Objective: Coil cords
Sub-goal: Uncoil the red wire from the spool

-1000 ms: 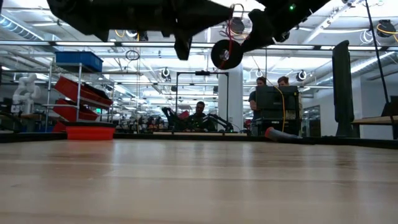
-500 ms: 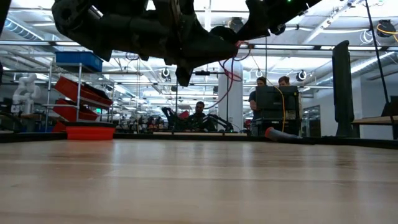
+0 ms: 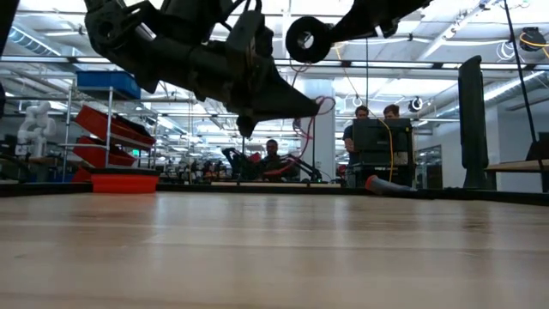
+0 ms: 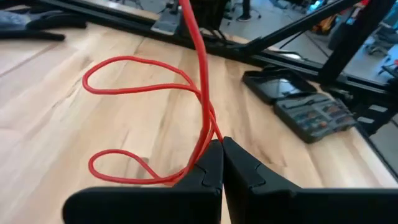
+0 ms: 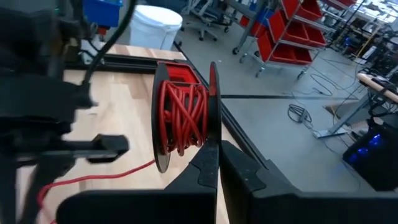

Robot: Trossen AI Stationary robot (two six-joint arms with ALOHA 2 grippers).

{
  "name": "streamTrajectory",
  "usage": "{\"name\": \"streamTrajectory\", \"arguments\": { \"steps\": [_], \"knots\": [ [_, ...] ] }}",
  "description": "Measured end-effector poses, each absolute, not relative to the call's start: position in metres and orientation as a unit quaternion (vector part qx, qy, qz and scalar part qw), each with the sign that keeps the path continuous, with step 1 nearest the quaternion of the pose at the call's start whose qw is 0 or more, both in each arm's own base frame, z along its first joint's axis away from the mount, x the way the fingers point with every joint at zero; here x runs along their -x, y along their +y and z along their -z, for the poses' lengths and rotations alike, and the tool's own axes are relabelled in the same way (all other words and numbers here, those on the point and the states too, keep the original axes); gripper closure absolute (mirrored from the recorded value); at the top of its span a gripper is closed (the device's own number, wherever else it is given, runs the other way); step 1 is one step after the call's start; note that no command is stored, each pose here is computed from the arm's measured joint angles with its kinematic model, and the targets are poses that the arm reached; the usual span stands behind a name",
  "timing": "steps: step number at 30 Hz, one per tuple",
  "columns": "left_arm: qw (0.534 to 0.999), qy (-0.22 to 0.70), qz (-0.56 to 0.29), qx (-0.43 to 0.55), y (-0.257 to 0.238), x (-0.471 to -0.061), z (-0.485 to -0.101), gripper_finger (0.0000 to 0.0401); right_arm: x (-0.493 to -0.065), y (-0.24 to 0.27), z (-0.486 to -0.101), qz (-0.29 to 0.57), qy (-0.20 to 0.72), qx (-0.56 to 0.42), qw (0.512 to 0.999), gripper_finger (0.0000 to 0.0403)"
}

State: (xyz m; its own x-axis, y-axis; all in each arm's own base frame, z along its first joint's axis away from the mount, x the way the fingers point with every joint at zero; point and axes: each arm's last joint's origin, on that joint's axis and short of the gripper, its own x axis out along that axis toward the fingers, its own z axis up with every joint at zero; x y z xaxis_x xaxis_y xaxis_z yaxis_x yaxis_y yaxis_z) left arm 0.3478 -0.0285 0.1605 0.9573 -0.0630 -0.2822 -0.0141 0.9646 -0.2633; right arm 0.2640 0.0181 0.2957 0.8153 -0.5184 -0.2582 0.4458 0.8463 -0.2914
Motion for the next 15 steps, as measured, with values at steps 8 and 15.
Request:
{"name": "streamTrajectory", "arguments": {
  "steps": [8,15],
  "knots": [
    [0.981,0.146,-0.011,0.124,-0.015,-0.346,-0.167,0.0397,-0.252,0.024,-0.296,0.243,0.189,0.098,0.946,0.0403],
    [0.979,0.165,-0.041,0.108,-0.003,-0.34,-0.173,0.0397,-0.248,0.029,-0.29,0.237,0.214,0.085,0.944,0.0403]
  ]
}}
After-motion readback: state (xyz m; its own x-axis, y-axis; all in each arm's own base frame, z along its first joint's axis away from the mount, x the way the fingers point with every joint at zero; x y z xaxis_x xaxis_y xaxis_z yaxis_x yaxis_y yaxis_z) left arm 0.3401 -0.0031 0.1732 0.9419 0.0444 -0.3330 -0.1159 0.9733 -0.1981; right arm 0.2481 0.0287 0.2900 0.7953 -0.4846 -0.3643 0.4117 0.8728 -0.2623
